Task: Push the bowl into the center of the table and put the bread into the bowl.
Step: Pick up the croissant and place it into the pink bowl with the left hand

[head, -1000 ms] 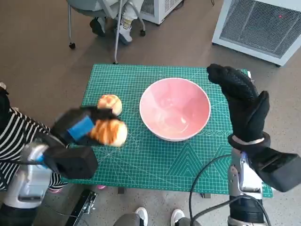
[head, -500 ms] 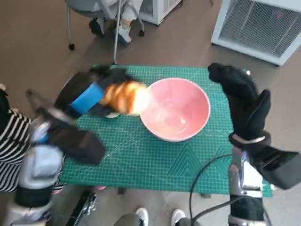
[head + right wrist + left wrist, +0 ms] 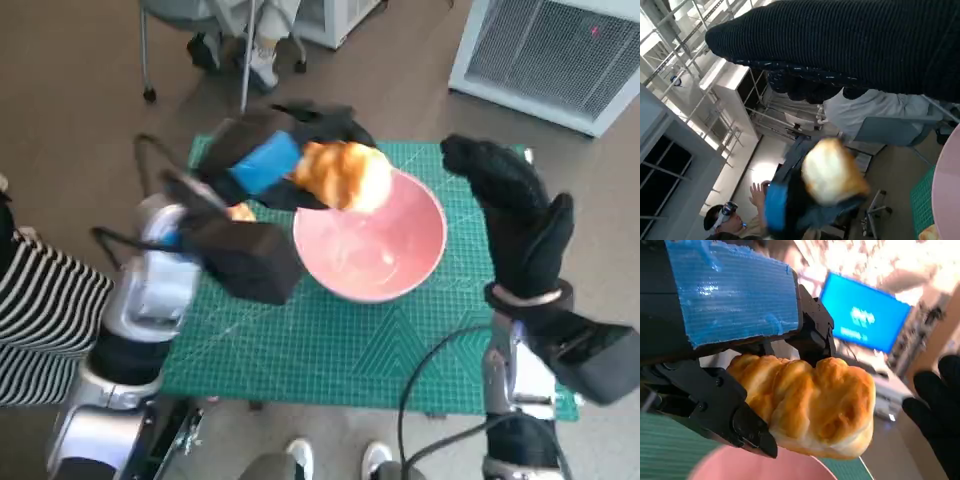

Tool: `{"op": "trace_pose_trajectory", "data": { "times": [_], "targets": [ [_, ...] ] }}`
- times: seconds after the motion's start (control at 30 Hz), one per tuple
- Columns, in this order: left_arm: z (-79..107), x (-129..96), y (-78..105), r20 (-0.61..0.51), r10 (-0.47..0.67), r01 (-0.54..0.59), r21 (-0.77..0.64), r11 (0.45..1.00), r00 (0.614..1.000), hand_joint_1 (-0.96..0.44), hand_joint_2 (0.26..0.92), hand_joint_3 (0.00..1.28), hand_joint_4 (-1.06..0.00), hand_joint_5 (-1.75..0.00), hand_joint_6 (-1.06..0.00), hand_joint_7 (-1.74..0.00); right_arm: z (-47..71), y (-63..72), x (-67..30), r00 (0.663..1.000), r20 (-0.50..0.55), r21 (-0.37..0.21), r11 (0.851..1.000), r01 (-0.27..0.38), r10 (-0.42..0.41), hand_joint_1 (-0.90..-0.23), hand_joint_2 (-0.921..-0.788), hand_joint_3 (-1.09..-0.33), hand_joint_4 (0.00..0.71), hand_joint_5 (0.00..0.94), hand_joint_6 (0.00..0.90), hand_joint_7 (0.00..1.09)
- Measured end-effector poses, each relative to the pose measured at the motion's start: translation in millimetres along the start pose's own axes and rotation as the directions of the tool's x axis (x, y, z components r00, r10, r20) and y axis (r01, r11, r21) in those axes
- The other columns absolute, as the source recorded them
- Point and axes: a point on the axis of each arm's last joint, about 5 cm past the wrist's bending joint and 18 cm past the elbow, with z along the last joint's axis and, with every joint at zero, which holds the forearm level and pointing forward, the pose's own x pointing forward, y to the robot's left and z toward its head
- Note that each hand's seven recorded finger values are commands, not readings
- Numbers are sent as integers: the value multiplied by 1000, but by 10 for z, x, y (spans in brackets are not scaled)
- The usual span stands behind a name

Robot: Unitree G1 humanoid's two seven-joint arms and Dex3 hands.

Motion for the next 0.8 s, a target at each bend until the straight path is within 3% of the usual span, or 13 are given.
{"op": "trace_pose_trajectory", "data": {
  "times": [0.27,0.33,0.43,0.47,0.53,0.57,0.6,0.7,0.8],
  "targets": [
    [-37,77,-140,-9,-57,57,12,998,998,0,920,25,-778,-1134,-634,-1090,5,-3,-28,1000,-3,-4,1000,7,-7,-689,-921,-714,194,2,121,369],
    [-40,111,-160,-11,-67,67,21,997,998,0,921,95,-721,-1195,-533,-1186,9,-7,-40,1000,-5,-7,1000,11,-11,-686,-921,-716,195,3,121,369],
    [-33,247,-242,-43,-138,140,58,988,990,238,921,148,-612,-1296,-437,-853,24,-8,-42,1000,3,-14,1000,27,-27,-682,-921,-718,196,3,121,370],
    [-38,281,-278,-58,-164,167,64,984,985,176,894,137,-554,-1156,-425,-790,28,4,-36,1000,6,-16,1000,26,-26,-682,-921,-719,196,3,121,370],
    [-61,340,-353,-89,-226,233,76,970,970,14,842,79,-476,-547,-442,-480,38,20,-32,1000,8,-27,999,22,-22,-681,-921,-719,197,3,121,370],
    [-66,359,-381,-97,-250,258,79,963,963,-17,817,63,-467,-439,-459,-409,42,20,-35,1000,8,-31,999,22,-22,-681,-921,-720,196,3,120,370],
    [-77,377,-424,-107,-283,292,80,953,953,-72,801,50,-395,-224,-449,-246,46,22,-40,1000,7,-36,999,24,-24,-681,-921,-720,196,3,120,370],
    [-95,418,-544,-119,-386,396,69,916,915,-124,775,30,-266,-73,-372,-92,51,26,-57,999,6,-38,999,35,-34,-681,-921,-720,197,3,120,371],
    [-115,442,-622,-127,-470,479,51,876,873,-153,759,19,-184,-30,-300,-38,55,29,-63,999,5,-38,998,40,-40,-681,-921,-720,197,3,120,371]
  ]
}}
